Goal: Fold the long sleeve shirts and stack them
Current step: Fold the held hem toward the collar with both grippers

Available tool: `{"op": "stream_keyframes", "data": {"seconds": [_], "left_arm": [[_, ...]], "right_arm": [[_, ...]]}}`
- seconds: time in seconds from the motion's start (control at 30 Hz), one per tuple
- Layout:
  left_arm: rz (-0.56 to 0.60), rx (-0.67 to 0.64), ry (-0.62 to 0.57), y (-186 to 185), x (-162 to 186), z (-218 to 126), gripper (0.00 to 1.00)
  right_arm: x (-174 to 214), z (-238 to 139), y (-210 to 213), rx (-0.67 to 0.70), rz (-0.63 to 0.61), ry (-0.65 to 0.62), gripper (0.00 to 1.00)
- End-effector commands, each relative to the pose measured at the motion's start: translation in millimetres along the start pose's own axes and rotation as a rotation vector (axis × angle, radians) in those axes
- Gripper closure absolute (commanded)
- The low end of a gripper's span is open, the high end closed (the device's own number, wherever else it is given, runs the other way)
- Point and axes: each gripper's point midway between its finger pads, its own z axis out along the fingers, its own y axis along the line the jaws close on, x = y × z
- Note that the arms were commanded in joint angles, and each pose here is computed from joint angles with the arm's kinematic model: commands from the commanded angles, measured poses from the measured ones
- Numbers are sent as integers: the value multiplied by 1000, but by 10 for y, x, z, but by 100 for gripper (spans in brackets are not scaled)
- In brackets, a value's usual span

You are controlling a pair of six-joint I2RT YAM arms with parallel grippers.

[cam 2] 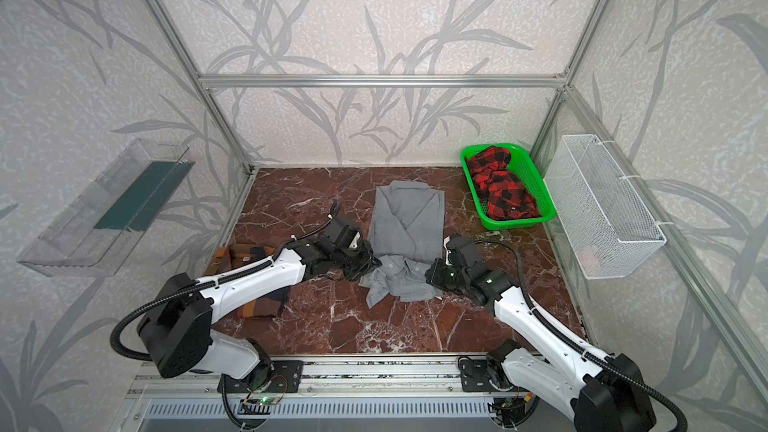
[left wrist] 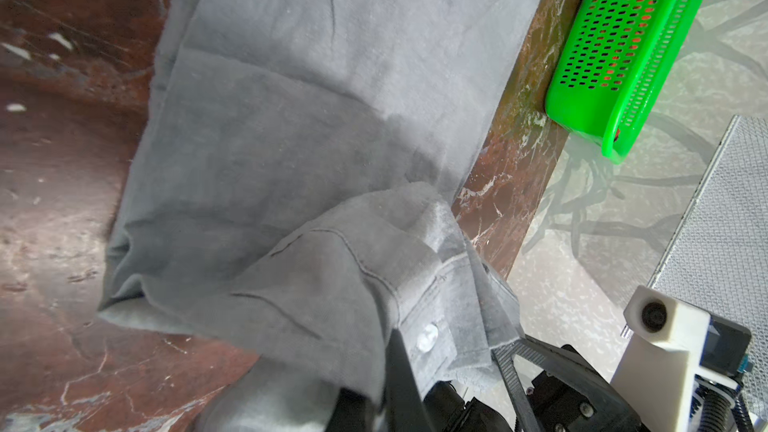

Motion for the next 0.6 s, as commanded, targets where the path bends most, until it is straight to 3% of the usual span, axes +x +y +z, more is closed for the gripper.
{"op": "stream_keyframes", "data": {"seconds": [0.0, 0.4, 0.57], "left_arm": [[0, 25, 7, -83, -79, 9, 100], [-21, -15, 27, 59, -262, 202, 98], [-36, -34, 26, 172, -379, 262, 85]], "right_arm": [[-146, 9, 170, -60, -24, -19, 100], [-316, 245, -25, -2, -8, -20, 100], [-383, 383, -123, 26, 1, -4, 100]]}}
